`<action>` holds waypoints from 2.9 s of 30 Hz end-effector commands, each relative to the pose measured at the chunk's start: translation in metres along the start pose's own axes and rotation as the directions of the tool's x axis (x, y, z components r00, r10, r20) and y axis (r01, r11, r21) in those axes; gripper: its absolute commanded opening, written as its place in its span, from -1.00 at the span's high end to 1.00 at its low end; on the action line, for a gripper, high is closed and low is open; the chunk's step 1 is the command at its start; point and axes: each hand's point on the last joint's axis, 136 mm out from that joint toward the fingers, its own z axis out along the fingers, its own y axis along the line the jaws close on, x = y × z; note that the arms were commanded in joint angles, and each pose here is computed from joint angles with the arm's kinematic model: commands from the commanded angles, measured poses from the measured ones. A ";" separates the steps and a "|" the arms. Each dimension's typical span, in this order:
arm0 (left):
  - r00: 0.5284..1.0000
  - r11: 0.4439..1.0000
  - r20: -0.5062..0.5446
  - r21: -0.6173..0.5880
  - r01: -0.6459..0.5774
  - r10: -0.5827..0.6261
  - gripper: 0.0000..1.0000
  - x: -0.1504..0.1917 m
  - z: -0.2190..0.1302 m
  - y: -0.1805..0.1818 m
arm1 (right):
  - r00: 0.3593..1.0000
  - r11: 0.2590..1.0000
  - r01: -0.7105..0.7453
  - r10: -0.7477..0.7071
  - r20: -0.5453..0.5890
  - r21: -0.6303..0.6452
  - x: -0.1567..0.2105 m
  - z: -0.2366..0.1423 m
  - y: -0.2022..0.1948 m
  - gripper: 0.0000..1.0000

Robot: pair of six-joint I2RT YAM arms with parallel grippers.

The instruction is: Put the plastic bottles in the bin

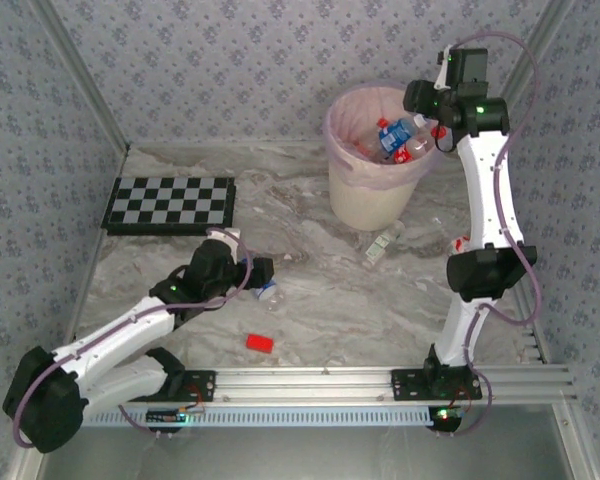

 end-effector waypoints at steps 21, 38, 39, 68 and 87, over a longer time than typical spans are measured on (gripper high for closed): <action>0.930 0.766 -0.042 -0.581 0.275 -0.365 -0.89 0.033 -0.129 0.092 | 1.000 1.000 -0.006 0.006 0.018 -0.029 0.019 -0.046 -0.007 -0.68; 0.755 0.637 -0.167 -0.667 0.387 -0.634 -0.74 0.137 -0.088 0.105 | 1.000 0.999 0.019 -0.018 0.020 -0.051 0.033 -0.079 -0.009 -0.81; 0.748 0.639 -0.168 -0.657 0.401 -0.642 -0.72 0.137 -0.084 0.103 | 1.000 0.998 0.013 -0.012 0.022 -0.061 0.034 -0.083 -0.008 -0.82; 0.795 0.743 -0.175 -0.514 0.430 -0.581 -0.03 0.100 -0.028 0.067 | 0.987 0.721 -0.010 -0.104 -0.122 -0.693 0.104 -0.142 0.136 -0.86; 0.978 0.847 -0.008 0.502 -0.175 0.207 0.60 -0.065 0.003 -0.151 | 0.904 0.577 -0.158 -0.241 -0.352 -0.801 0.192 -0.103 0.222 -0.41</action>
